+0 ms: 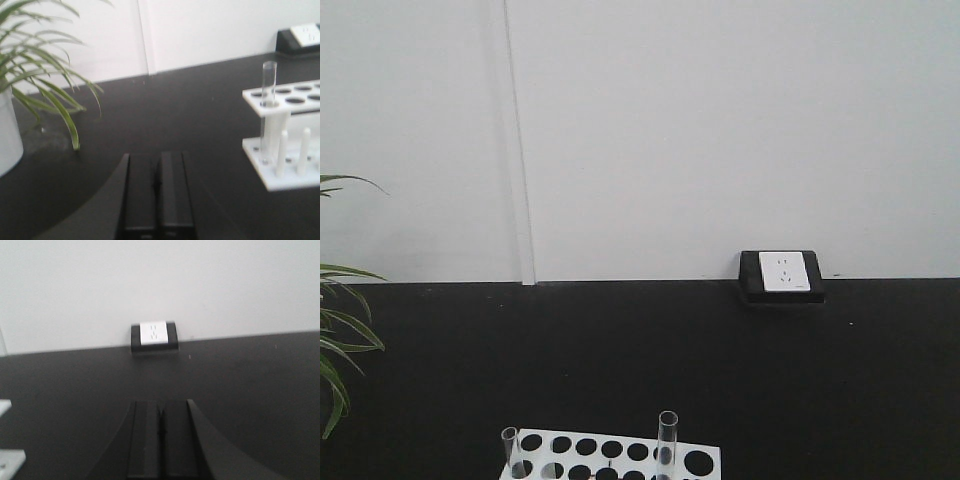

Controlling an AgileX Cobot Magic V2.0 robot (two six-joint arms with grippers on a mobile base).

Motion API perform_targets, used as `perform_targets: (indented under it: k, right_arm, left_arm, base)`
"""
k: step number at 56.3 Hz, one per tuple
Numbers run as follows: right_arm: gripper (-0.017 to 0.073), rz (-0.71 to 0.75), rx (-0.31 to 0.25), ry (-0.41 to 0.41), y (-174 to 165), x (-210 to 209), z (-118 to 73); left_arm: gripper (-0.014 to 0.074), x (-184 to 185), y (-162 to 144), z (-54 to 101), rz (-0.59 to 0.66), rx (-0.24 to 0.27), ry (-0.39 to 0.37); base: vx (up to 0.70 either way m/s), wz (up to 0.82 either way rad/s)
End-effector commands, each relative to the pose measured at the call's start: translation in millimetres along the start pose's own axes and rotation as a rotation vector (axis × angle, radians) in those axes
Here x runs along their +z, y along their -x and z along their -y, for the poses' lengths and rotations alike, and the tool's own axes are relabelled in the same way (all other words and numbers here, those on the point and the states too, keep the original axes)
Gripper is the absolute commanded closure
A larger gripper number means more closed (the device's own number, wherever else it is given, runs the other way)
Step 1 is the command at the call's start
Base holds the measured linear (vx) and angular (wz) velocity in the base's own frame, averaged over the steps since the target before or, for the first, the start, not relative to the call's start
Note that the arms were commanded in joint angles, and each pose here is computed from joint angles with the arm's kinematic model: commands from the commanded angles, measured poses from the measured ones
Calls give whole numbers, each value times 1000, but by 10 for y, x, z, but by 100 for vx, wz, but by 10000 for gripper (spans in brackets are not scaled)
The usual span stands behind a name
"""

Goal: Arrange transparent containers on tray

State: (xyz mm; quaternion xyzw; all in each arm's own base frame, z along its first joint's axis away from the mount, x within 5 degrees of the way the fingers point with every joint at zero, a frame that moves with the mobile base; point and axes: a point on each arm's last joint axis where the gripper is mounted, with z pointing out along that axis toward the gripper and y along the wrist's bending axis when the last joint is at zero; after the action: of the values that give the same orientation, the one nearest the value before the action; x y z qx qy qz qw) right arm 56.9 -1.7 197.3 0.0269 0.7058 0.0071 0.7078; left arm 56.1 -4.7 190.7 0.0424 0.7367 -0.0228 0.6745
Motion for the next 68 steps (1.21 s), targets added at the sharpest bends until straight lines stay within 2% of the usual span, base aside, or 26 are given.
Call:
perform_targets:
  k: [1, 4, 7, 11, 12, 17, 23, 27, 30, 39, 48, 56, 68]
  right_arm:
    - [571, 199, -11, 17, 162, -21, -17]
    - [571, 252, -10, 22, 235, -36, -23]
    - [571, 290, -10, 24, 346, -60, -28]
    - [571, 331, -14, 24, 561, -113, -37]
    - [571, 342, -14, 24, 622, -131, -40]
    - [571, 403, -35, 20, 1019, -239, -57]
    - [571, 467, -148, -5, 1653, -309, -87]
    - [571, 481, -184, -15, 1978, -262, -102]
    - [571, 501, -188, -17, 2268, -197, -116]
    - [571, 464, -163, -9, 2715, 233, -138]
    - [571, 363, -77, 7, 2754, 731, -138]
    - [569, 268, -15, 12, 2623, 1021, -130]
    - [536, 243, -13, 11, 2589, 1081, -128]
  left_arm:
    - [600, -19, 115, 11, 218, -13, -11]
    - [600, -44, 206, 14, 317, -32, -18]
    - [600, -95, 344, 12, 446, -91, -32]
    - [600, -161, 525, -4, 522, -178, -45]
    - [600, -176, 569, -5, 530, -184, -47]
    - [600, -268, 868, -13, 551, -168, -44]
    - [600, -295, 1276, -22, 542, -135, -34]
    - [600, -246, 1633, -30, 545, -124, -31]
    - [600, -93, 1863, -34, 512, -123, -30]
    - [600, 402, 2334, -39, 441, -123, -27]
    - [600, 816, 2533, -39, 386, -123, -25]
    - [599, 1039, 2541, -37, 358, -124, -24]
    - [570, 1154, 2475, -33, 308, -125, -23]
  base:
    - [0, 0]
    - [0, 0]
    - [0, 0]
    - [0, 0]
    - [0, 0]
    - [0, 0]
    - [0, 0]
    - [0, 0]
    - [0, 0]
    - [0, 0]
    - [0, 0]
    - [0, 0]
    - [0, 0]
